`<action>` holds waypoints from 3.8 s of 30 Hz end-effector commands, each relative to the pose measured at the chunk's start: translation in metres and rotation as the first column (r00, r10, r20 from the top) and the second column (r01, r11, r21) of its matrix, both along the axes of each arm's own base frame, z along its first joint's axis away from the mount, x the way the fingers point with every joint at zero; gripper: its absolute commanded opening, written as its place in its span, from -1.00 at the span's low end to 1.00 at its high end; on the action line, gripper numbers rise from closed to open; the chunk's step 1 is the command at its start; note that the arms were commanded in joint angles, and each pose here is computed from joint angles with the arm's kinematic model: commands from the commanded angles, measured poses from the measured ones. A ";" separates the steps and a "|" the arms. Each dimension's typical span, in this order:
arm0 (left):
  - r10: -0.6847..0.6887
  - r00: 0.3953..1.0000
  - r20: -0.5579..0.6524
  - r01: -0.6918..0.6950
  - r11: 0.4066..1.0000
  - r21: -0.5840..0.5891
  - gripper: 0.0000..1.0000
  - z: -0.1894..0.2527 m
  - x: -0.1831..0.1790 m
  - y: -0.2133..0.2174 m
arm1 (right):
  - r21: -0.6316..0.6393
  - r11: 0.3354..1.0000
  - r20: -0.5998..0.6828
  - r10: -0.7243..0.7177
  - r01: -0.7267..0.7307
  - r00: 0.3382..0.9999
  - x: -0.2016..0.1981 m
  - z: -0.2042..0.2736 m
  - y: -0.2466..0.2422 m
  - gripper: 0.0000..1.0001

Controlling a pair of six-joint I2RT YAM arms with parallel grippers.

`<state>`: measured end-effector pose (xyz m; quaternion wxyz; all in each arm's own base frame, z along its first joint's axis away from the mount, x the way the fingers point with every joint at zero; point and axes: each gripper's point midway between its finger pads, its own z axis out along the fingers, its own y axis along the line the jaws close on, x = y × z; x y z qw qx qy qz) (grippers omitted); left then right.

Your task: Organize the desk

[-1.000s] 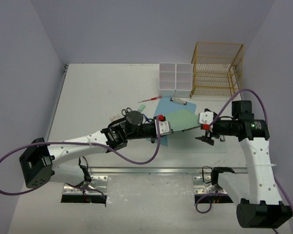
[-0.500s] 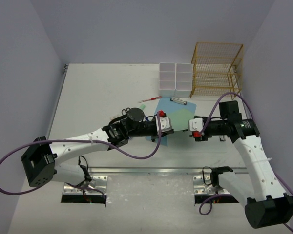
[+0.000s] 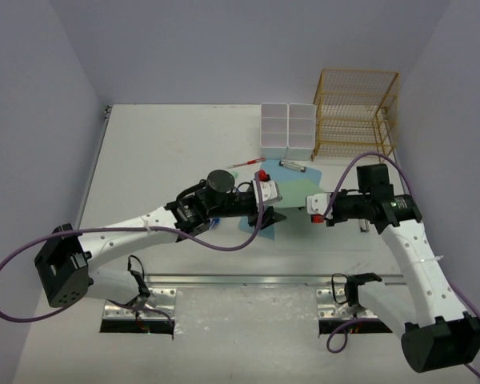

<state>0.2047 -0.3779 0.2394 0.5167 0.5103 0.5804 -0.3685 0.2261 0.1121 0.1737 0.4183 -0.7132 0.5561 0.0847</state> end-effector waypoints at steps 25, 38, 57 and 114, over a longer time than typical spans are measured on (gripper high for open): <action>0.470 0.880 0.068 -0.425 0.843 -0.330 0.89 0.189 0.015 0.141 | -0.178 0.946 0.678 -0.081 0.270 0.731 0.085 0.251 -0.056 -1.00; 0.491 0.870 0.041 -0.459 0.839 -0.292 0.89 0.162 0.022 0.142 | -0.171 0.916 0.691 -0.152 0.364 0.706 0.199 0.295 -0.112 -1.00; 0.485 0.874 0.036 -0.459 0.847 -0.268 0.89 0.146 0.029 0.134 | -0.169 0.928 0.634 -0.156 0.333 0.758 0.256 0.237 -0.139 -1.00; 0.472 0.881 0.009 -0.457 0.858 -0.233 0.88 0.130 0.031 0.127 | -0.228 0.930 0.507 -0.141 0.290 0.850 0.244 0.174 -0.171 -1.00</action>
